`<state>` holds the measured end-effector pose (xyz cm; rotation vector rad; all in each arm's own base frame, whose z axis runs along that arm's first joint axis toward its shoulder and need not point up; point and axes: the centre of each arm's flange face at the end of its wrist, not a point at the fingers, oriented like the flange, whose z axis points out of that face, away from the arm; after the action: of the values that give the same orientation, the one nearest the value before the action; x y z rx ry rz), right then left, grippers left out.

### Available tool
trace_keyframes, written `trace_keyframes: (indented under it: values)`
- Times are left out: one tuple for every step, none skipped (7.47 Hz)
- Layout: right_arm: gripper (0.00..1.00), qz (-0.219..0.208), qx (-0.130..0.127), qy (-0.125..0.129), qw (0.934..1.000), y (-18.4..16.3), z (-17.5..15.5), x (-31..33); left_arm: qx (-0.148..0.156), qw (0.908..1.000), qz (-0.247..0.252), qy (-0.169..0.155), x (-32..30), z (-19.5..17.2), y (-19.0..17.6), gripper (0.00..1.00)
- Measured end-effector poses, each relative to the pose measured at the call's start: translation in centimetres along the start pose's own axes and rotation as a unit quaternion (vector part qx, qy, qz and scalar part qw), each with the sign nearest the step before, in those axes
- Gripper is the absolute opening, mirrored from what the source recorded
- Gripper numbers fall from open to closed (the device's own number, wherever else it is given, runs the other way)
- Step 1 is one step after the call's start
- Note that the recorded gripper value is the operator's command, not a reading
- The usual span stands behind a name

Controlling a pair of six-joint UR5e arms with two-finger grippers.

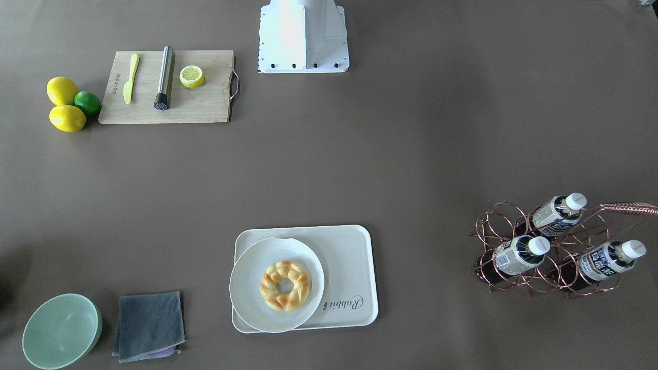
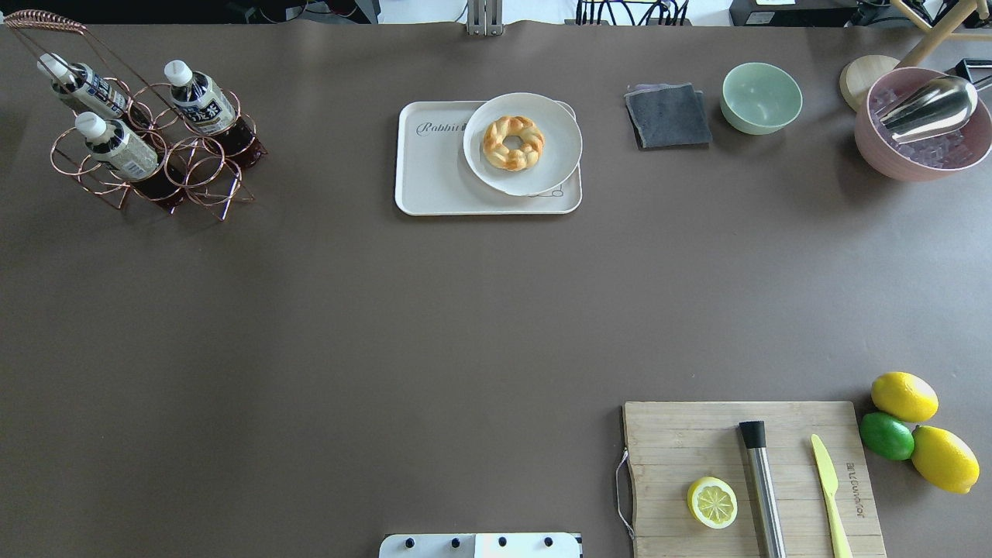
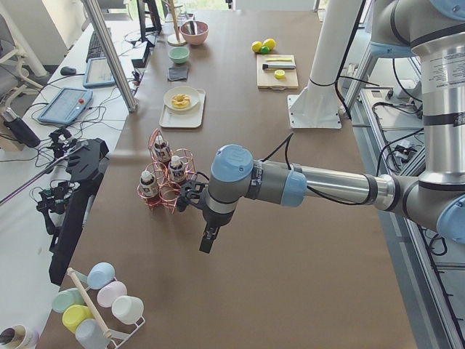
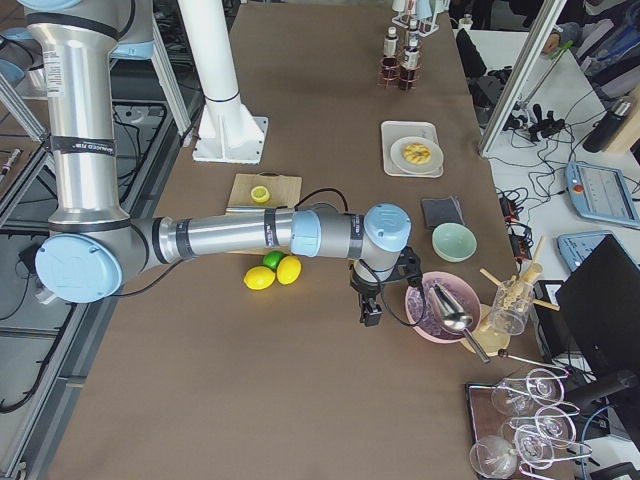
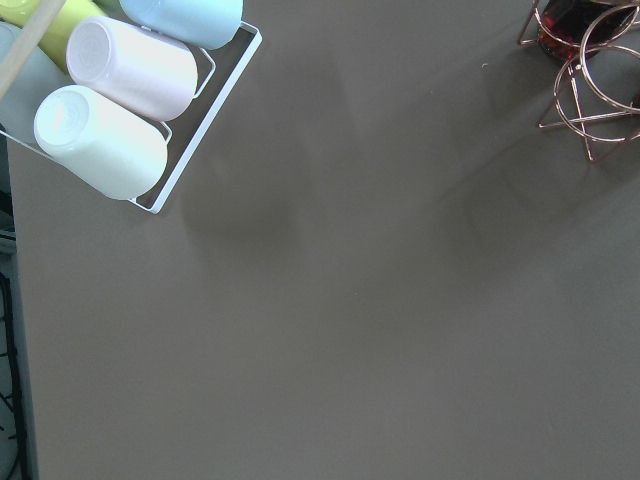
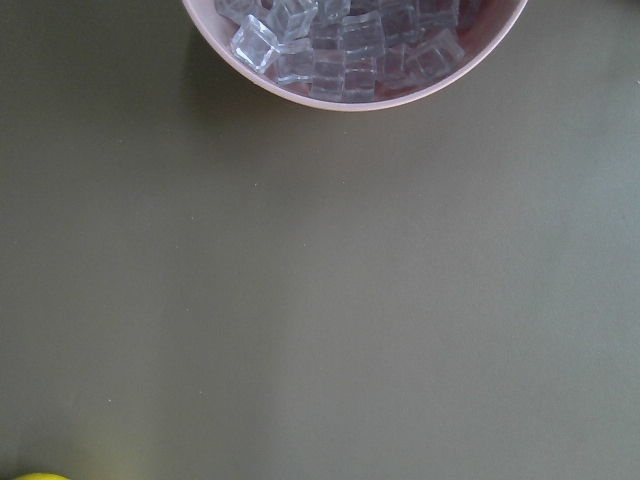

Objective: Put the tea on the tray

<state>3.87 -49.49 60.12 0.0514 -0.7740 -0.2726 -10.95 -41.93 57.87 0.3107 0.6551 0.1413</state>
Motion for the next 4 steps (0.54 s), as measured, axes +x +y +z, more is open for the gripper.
trace_keyframes:
  values:
    - [1.0, 0.0, 0.0, 0.0, 1.0, -0.02, 0.0, 0.01, 0.002, 1.0, 0.002, 0.0, 0.08, -0.1, -0.04, 0.97]
    - [1.0, 0.0, 0.0, 0.0, 1.0, -0.03, 0.01, 0.01, 0.006, 1.0, 0.004, 0.001, 0.22, -0.21, 0.03, 0.97]
    - [1.0, 0.0, 0.0, 0.0, 1.0, -0.01, 0.01, 0.01, 0.006, 1.0, 0.004, 0.002, 0.2, -0.07, 0.22, 0.97]
    - [1.0, -0.001, 0.0, 0.0, 1.0, 0.01, 0.01, 0.0, 0.005, 1.0, 0.003, 0.002, 0.24, 0.03, 0.31, 0.97]
